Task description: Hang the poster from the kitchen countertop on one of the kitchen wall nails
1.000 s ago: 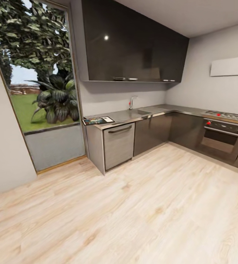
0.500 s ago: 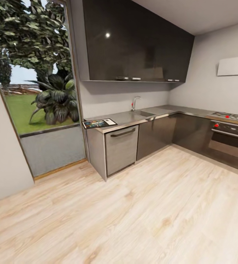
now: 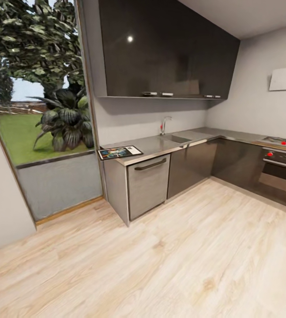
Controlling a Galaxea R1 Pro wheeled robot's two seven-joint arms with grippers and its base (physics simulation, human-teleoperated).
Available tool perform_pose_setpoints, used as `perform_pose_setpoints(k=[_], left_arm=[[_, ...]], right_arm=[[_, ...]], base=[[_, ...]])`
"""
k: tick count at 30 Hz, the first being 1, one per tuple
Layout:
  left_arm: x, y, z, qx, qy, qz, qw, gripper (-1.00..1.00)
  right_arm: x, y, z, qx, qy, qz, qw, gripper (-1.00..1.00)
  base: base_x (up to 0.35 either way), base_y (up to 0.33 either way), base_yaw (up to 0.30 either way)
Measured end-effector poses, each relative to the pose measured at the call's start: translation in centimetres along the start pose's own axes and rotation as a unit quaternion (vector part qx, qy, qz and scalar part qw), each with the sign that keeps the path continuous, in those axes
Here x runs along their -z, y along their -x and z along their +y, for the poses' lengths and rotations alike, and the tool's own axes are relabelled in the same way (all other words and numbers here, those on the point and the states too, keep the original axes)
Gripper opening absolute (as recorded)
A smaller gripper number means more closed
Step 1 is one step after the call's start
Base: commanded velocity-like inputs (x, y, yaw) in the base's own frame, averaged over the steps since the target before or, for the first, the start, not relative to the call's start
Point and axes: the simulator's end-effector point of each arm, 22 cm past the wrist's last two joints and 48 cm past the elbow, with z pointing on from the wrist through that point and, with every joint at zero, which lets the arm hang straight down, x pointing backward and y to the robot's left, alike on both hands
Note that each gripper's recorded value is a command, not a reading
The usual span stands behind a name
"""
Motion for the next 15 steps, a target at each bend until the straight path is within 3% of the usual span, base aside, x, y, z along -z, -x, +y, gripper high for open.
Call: perform_pose_setpoints(k=[15], left_arm=[[0.0,0.0,0.59,0.009,0.006,0.0,0.9999,1.0]], right_arm=[[0.0,-0.01,0.0,0.0,0.0,0.0,1.0,1.0]], base=[[0.342,0.001,0.0]])
